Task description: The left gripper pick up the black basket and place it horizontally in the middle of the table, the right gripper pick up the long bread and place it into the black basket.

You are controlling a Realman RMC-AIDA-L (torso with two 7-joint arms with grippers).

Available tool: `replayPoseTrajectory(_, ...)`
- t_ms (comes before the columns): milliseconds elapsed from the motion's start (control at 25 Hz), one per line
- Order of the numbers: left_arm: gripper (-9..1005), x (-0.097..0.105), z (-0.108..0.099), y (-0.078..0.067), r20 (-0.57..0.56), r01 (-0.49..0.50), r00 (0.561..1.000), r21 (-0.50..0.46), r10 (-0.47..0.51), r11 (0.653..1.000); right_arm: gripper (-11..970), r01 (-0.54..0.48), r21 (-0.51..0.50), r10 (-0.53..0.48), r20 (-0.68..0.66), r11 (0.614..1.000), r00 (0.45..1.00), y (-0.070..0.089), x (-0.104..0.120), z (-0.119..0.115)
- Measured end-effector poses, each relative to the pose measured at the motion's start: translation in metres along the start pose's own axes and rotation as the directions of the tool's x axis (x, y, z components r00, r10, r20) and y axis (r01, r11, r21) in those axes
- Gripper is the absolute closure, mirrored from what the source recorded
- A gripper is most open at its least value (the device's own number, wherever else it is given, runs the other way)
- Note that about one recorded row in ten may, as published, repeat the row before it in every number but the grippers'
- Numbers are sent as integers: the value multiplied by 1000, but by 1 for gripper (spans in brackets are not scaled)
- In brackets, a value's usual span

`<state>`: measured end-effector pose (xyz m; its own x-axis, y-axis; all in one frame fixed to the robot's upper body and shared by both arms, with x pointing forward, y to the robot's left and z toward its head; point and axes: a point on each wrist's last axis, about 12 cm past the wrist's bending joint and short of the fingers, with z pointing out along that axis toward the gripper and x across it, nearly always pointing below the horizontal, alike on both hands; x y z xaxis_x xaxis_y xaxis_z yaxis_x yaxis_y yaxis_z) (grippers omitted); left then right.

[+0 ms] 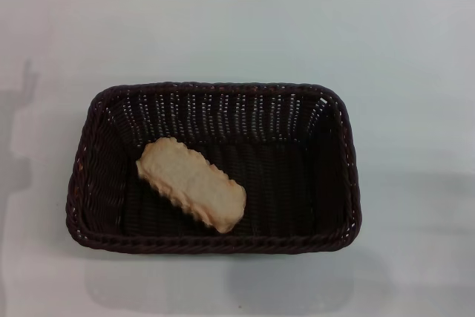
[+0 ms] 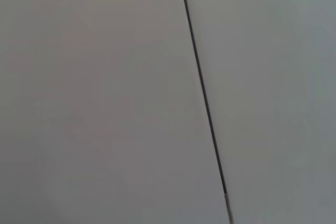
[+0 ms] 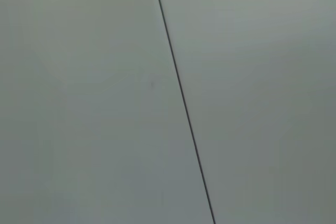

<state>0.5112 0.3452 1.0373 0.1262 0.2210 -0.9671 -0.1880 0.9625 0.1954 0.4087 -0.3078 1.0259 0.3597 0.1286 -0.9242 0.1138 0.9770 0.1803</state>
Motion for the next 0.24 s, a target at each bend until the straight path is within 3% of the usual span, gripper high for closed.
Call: replayPoseTrajectory(240,182,3,-12,6,0,82,997,-19,-82,996,135,16,-12,-16,-12,1000,1000,-2,1,-1)
